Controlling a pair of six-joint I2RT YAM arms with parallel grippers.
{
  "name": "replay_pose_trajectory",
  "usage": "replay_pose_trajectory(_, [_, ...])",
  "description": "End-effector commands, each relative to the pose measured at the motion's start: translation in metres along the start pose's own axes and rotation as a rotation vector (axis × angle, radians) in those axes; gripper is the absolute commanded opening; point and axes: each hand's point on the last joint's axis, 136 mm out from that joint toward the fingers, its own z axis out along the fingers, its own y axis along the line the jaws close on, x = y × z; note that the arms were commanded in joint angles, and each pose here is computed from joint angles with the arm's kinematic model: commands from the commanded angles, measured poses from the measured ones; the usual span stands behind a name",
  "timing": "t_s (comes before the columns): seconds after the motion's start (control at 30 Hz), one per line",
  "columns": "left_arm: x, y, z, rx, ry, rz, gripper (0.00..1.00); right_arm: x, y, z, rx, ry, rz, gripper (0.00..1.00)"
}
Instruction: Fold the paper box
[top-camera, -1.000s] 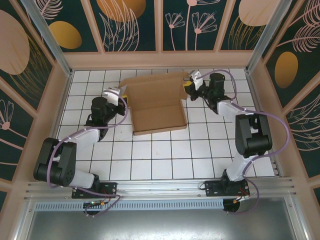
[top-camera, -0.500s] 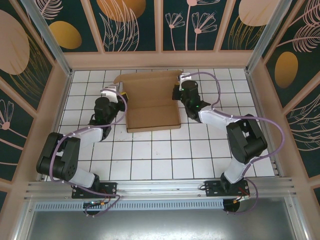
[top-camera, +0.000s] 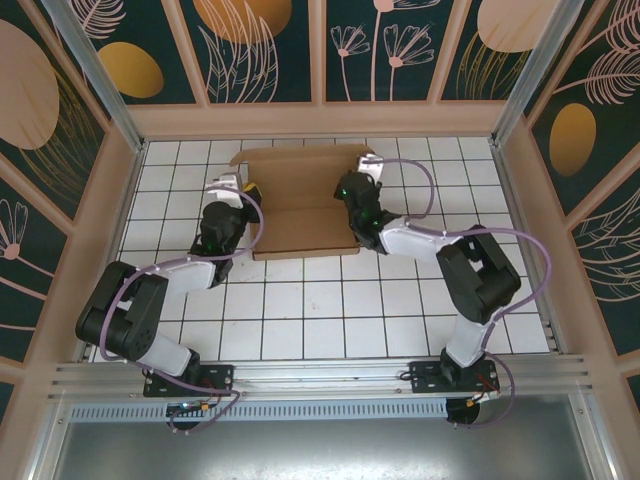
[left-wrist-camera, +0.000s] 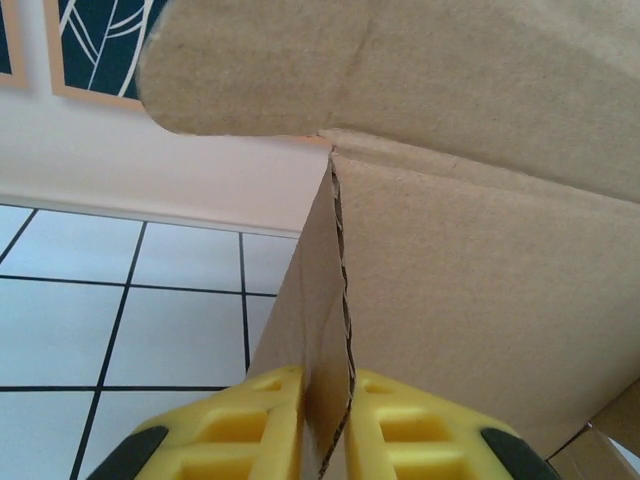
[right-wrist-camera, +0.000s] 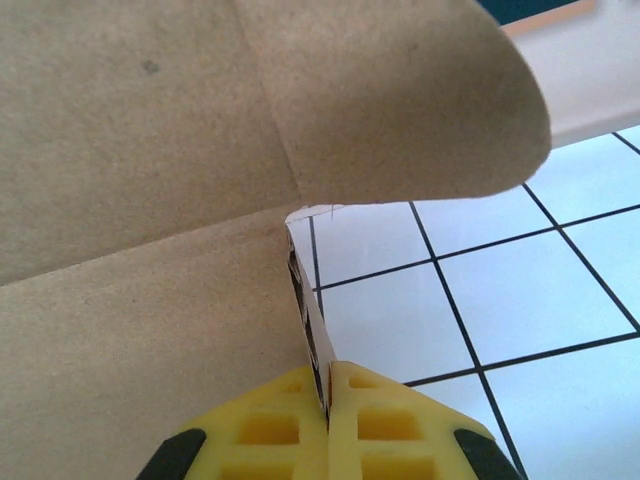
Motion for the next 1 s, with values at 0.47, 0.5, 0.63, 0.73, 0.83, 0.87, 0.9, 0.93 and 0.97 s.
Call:
replay_pose_trajectory(0.47, [0.038,0.002,-0.042,0.079,-0.025,-0.16,0.14,0.023,-0.007,-0.046,-0.174,-0.084,0.068,0.0])
replay_pose_trajectory(0.5, [0.041,0.002,-0.044,0.08,-0.018,-0.167,0.14,0.026,-0.009,-0.047,-0.171,-0.08,0.071,0.0])
replay_pose_trajectory(0.63, [0.052,0.002,-0.052,0.081,0.01,-0.188,0.14,0.04,-0.02,-0.052,-0.156,-0.063,0.084,0.0])
replay_pose_trajectory(0.73, [0.058,0.003,-0.055,0.078,0.022,-0.21,0.17,0.05,-0.025,-0.055,-0.148,-0.045,0.09,0.0])
replay_pose_trajectory(0.83, [0.063,-0.002,-0.058,0.098,0.035,-0.24,0.17,0.059,-0.027,-0.058,-0.146,-0.031,0.097,0.0])
replay_pose_trajectory(0.87, [0.062,-0.003,-0.059,0.102,0.032,-0.253,0.18,0.06,-0.026,-0.059,-0.149,-0.029,0.098,0.0])
replay_pose_trajectory(0.9, [0.062,-0.004,-0.06,0.105,0.032,-0.261,0.18,0.063,-0.026,-0.059,-0.15,-0.024,0.096,0.0])
replay_pose_trajectory(0.93, [0.062,-0.004,-0.06,0.107,0.031,-0.266,0.18,0.064,-0.025,-0.06,-0.15,-0.022,0.093,0.0])
replay_pose_trajectory(0.97, [0.06,-0.006,-0.06,0.112,0.029,-0.269,0.18,0.065,-0.025,-0.061,-0.15,-0.023,0.095,0.0])
